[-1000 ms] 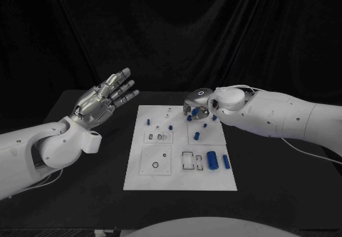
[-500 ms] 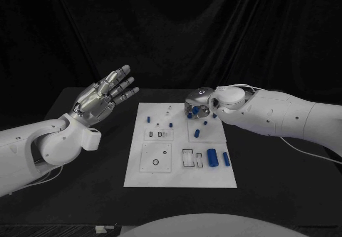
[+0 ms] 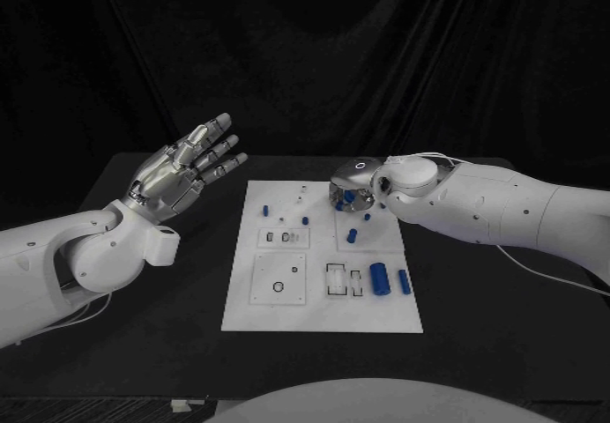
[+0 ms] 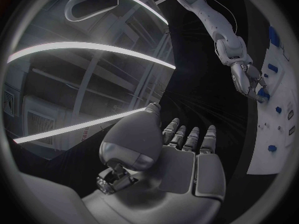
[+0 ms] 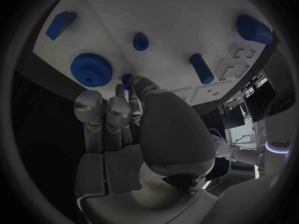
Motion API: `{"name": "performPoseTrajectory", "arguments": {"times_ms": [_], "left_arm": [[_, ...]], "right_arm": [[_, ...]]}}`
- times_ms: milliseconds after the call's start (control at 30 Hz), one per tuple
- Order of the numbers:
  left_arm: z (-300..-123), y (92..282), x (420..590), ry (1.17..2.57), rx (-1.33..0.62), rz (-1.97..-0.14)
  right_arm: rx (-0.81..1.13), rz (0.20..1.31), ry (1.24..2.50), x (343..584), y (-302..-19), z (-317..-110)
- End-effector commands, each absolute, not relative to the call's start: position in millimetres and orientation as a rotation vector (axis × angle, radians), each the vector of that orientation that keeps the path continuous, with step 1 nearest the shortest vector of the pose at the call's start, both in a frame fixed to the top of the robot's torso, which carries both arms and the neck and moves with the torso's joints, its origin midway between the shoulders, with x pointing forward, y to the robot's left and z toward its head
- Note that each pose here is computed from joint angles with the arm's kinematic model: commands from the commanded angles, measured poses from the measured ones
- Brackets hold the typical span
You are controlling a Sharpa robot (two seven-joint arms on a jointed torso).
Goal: Assemble the parts on the task board
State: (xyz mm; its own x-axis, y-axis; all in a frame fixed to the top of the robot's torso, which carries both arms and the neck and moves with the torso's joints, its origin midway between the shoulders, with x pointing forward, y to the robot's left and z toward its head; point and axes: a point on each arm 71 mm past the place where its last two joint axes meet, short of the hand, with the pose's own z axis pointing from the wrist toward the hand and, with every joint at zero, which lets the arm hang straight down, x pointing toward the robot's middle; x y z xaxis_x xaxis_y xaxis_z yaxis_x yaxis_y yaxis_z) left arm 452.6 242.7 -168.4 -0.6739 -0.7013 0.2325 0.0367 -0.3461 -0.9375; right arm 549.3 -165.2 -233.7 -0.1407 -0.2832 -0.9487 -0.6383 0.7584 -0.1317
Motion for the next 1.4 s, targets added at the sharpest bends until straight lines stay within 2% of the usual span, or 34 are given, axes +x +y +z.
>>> {"name": "performPoseTrajectory", "arguments": {"times_ms": [33,367,867,1100,1400], "left_arm": [[-164.6,243.2,451.8,1.349,-0.851,-2.106],[-165.1,244.9,451.4,1.352,-0.855,-2.1],[-164.1,240.0,446.4,1.362,-0.862,-2.088],[-162.1,236.6,439.9,1.364,-0.864,-2.095],[-161.4,235.5,437.7,1.364,-0.865,-2.097]], "right_arm": [[-0.737,0.41,1.656,548.2,-162.5,-230.6],[-0.706,0.487,1.561,545.8,-163.1,-219.4],[-0.675,0.475,1.503,564.3,-146.0,-161.0],[-0.674,0.443,1.513,575.2,-137.5,-154.1],[-0.661,0.417,1.54,584.6,-132.8,-155.2]]}}
